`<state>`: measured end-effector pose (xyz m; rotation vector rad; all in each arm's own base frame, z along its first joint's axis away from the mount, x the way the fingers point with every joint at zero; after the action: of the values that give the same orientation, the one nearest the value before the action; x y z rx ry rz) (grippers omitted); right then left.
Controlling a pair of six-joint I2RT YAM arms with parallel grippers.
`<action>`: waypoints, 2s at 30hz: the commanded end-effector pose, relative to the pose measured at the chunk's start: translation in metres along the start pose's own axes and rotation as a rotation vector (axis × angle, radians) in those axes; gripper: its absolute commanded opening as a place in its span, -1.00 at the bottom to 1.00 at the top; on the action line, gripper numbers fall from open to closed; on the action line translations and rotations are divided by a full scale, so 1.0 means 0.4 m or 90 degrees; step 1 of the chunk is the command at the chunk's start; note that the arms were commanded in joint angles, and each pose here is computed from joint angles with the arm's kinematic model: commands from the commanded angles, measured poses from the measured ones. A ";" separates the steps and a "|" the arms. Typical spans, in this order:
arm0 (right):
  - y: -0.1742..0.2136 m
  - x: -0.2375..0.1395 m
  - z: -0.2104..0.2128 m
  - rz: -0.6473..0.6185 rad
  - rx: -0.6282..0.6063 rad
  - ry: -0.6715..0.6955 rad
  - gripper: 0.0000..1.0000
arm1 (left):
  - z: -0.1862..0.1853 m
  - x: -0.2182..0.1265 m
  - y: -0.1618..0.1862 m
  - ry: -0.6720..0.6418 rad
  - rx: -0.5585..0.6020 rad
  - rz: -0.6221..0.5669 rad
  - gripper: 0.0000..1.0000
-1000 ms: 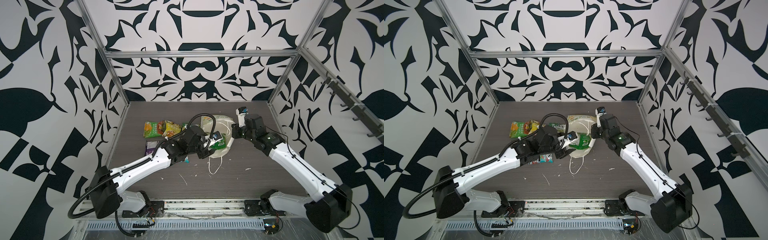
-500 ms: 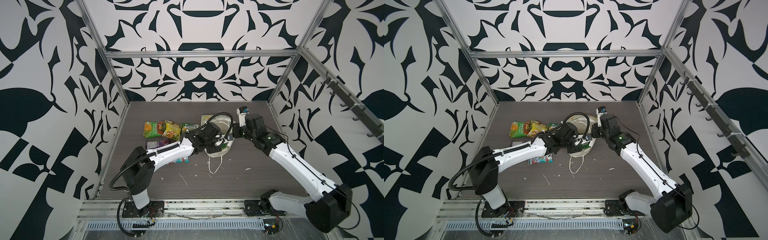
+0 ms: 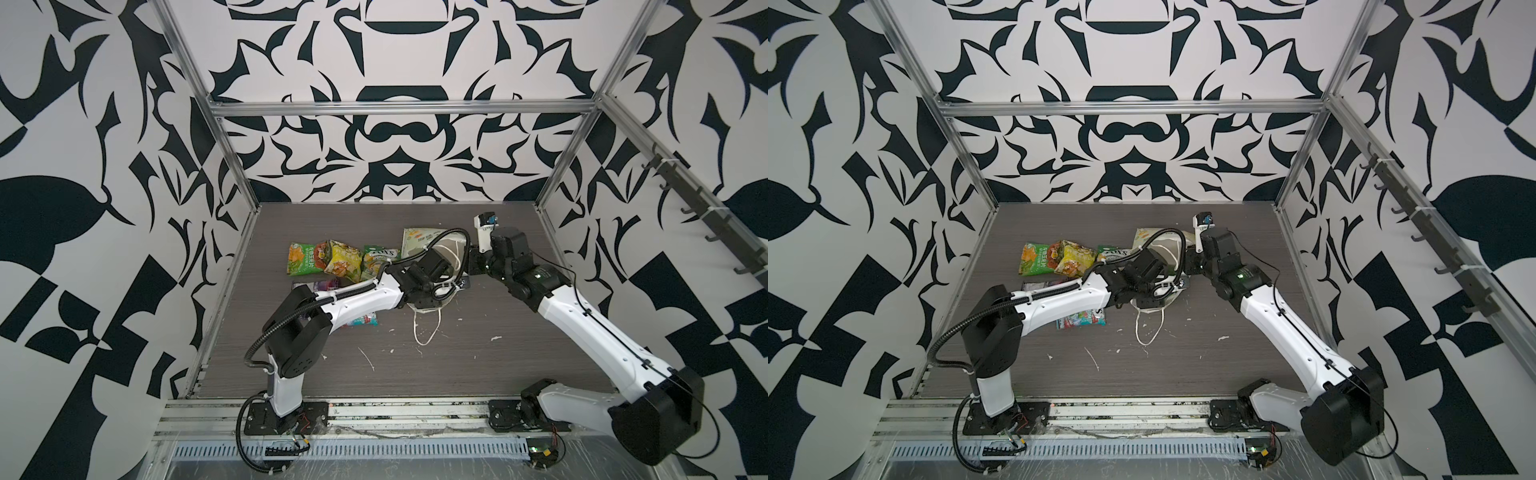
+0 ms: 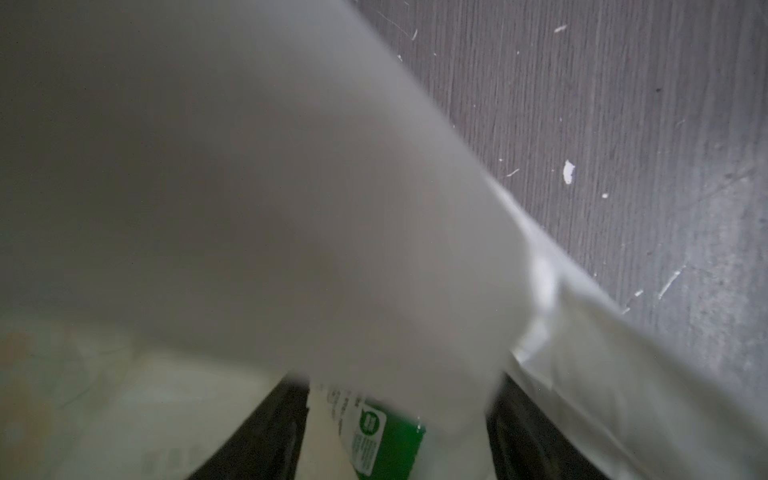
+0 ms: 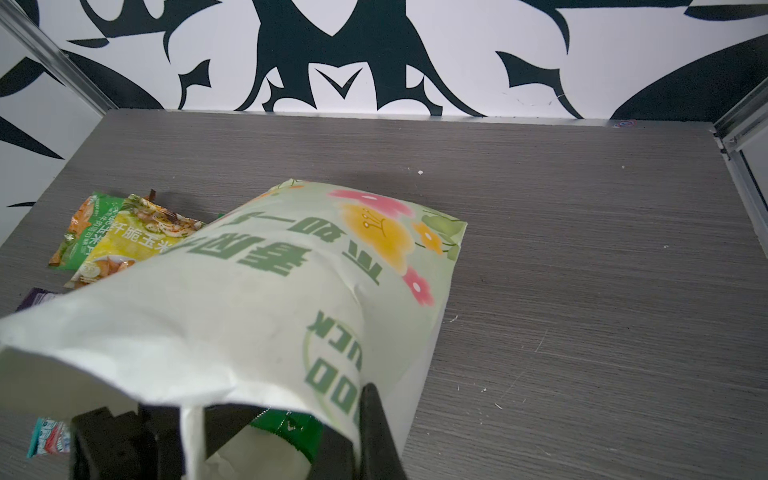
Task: Take the snacks out of the paper bag
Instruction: 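Lower the left gripper into the bag toward the green Fox's packet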
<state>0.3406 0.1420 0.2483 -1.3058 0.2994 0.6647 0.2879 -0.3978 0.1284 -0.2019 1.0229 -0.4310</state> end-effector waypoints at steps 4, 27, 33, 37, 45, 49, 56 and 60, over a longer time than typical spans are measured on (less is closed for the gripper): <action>-0.051 -0.026 0.035 -0.054 0.002 -0.038 -1.00 | -0.005 0.038 0.018 -0.002 0.026 0.043 0.46; -0.062 -0.047 0.032 -0.072 -0.002 -0.038 -1.00 | 0.118 0.182 0.093 -0.210 0.082 0.142 -0.57; -0.063 -0.048 0.027 -0.075 -0.001 -0.030 -1.00 | 0.118 0.179 0.096 -0.213 0.074 0.137 -0.60; -0.065 -0.044 0.024 -0.075 0.002 -0.026 -1.00 | 0.131 0.152 0.090 -0.232 0.061 0.123 -0.63; -0.070 -0.040 0.014 -0.071 -0.001 -0.043 -1.00 | 0.137 0.069 0.074 -0.261 0.035 0.055 -0.57; -0.072 -0.037 -0.005 -0.072 0.014 -0.047 -1.00 | 0.132 0.029 0.060 -0.253 0.008 0.004 -0.55; -0.066 -0.028 -0.009 -0.073 0.020 -0.055 -1.00 | 0.170 -0.029 0.045 -0.278 -0.073 -0.069 -0.57; -0.061 -0.026 -0.007 -0.072 0.012 -0.060 -1.00 | 0.196 -0.040 0.059 -0.280 -0.121 -0.084 -0.58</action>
<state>0.3456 0.1313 0.2430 -1.2654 0.2639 0.6785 0.3502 -0.3768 0.1605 -0.4114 0.6142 -0.3745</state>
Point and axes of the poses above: each gripper's point midway between its finger pads, its own x axis out along the fingers, its own z axis along the line the jaws close on, y = z × x, the point moved 1 cm from there along -x, back along the fingers, and after that the axes turned 6 degrees about x, right-handed, at the moved point
